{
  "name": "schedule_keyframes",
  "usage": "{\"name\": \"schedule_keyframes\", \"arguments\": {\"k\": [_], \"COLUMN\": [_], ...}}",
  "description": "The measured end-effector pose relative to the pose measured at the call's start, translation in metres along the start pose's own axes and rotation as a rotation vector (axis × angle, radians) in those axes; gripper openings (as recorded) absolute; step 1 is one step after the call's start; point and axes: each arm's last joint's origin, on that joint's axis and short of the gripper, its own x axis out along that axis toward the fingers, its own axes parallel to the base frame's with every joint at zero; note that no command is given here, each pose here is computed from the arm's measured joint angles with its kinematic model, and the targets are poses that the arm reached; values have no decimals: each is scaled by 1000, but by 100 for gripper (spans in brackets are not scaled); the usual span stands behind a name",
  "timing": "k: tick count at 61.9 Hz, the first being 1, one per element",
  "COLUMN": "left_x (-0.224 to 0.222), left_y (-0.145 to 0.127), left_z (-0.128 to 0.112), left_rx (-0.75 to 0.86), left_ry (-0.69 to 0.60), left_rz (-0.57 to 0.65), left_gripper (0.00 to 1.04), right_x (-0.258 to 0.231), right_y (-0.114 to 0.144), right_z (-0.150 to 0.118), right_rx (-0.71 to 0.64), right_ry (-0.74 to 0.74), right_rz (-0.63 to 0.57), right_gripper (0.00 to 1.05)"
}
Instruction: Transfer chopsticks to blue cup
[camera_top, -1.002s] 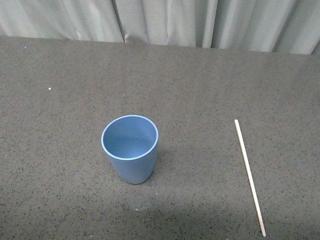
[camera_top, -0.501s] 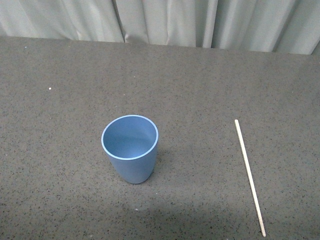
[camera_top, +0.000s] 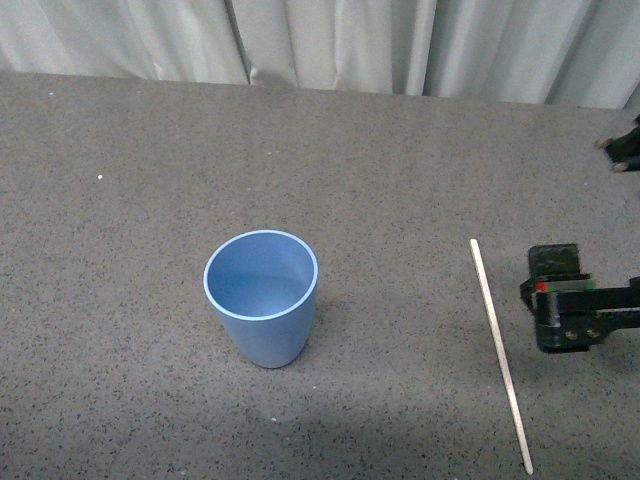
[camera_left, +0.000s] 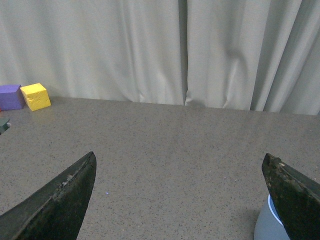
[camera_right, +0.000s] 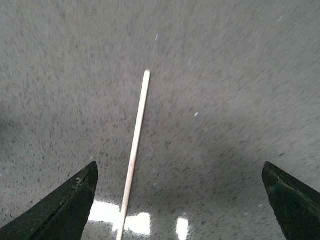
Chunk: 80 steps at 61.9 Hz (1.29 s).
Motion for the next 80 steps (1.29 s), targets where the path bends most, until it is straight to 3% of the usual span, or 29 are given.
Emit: {"name": "schedule_keyframes", "arguments": {"k": [9, 26, 40, 51, 60, 71, 80], "left_x": [0, 0, 0, 0, 0, 0, 0], "left_y": [0, 0, 0, 0, 0, 0, 0], "left_z": [0, 0, 0, 0, 0, 0, 0], "left_rx": [0, 0, 0, 0, 0, 0, 0], "left_ry": [0, 0, 0, 0, 0, 0, 0], "left_rz": [0, 0, 0, 0, 0, 0, 0], "left_gripper": [98, 98, 98, 98, 98, 98, 98], "right_x": [37, 64, 75, 77, 76, 68, 42], "right_y": [5, 17, 23, 20, 19, 17, 21], "right_z": [8, 16, 15, 15, 15, 13, 28], "right_rx": [48, 107, 114, 133, 143, 151, 113], "right_ry": [134, 231, 283, 299, 302, 256, 32], "right_rz": [15, 52, 43, 22, 32, 61, 148], "right_gripper": [95, 94, 61, 22, 0, 1, 1]}}
